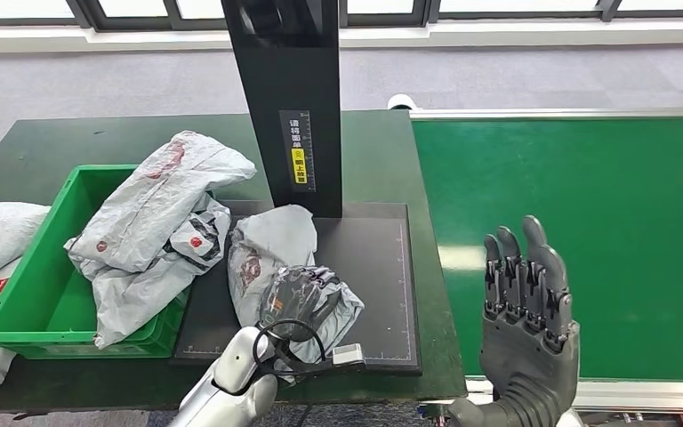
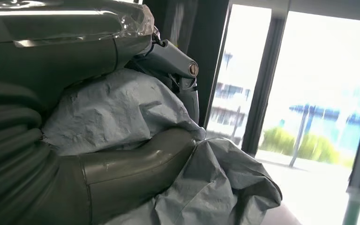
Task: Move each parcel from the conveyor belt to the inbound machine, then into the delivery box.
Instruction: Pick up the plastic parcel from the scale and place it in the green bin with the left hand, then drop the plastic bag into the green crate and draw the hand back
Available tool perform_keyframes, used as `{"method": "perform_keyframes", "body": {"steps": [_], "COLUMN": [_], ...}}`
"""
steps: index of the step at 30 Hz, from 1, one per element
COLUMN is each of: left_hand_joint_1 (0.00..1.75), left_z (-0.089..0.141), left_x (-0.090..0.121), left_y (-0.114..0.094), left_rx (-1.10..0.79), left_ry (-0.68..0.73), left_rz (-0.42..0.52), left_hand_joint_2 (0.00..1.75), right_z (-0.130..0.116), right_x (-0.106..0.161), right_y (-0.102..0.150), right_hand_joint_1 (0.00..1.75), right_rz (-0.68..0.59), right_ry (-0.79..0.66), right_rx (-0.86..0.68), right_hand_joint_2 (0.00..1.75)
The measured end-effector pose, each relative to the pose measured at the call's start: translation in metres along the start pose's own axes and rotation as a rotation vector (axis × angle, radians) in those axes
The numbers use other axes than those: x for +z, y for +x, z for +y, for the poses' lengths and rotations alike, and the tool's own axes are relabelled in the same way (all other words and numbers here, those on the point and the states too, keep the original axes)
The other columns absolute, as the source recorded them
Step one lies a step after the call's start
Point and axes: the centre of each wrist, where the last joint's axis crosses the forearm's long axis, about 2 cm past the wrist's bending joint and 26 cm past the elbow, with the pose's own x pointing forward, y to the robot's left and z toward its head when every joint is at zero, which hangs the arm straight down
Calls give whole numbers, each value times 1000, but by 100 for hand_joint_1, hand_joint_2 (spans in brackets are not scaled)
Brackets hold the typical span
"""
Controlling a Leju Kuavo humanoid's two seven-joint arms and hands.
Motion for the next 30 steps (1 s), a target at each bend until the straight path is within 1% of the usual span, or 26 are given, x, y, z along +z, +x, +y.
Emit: {"method": "perform_keyframes", "body": {"steps": [2,8,13,17,19,21,24,27,30], "left_hand_joint_1": [175,175,175,175,175,175,175,175,175], "left_z": [14,45,62,81,93,109,134,147,155], "left_x": [-4,-7,-5,-2,0,2,9,18,24], "left_y": [7,20,27,30,28,21,4,-8,-13], "left_rx": [22,45,67,91,94,79,20,-25,-53], "left_ry": [112,336,465,592,673,765,886,940,966], "left_rz": [-28,-72,-96,-139,-159,-164,-124,-80,-61], "left_hand_joint_2": [175,175,175,175,175,175,175,175,175], "right_z": [0,1,1,1,2,2,3,4,4], "right_x": [1,1,1,1,1,2,2,2,1], "right_y": [2,5,6,8,8,9,9,10,11], "right_hand_joint_1": [0,0,0,0,0,0,0,0,0], "right_rz": [1,-1,-4,-4,-3,-2,-1,-3,-5], "right_ry": [-1,-8,-10,-10,-11,-12,-11,-10,-10], "right_rx": [0,-1,-3,-10,-14,-18,-25,-29,-31], "right_hand_joint_2": [175,175,175,175,175,175,175,175,175]}}
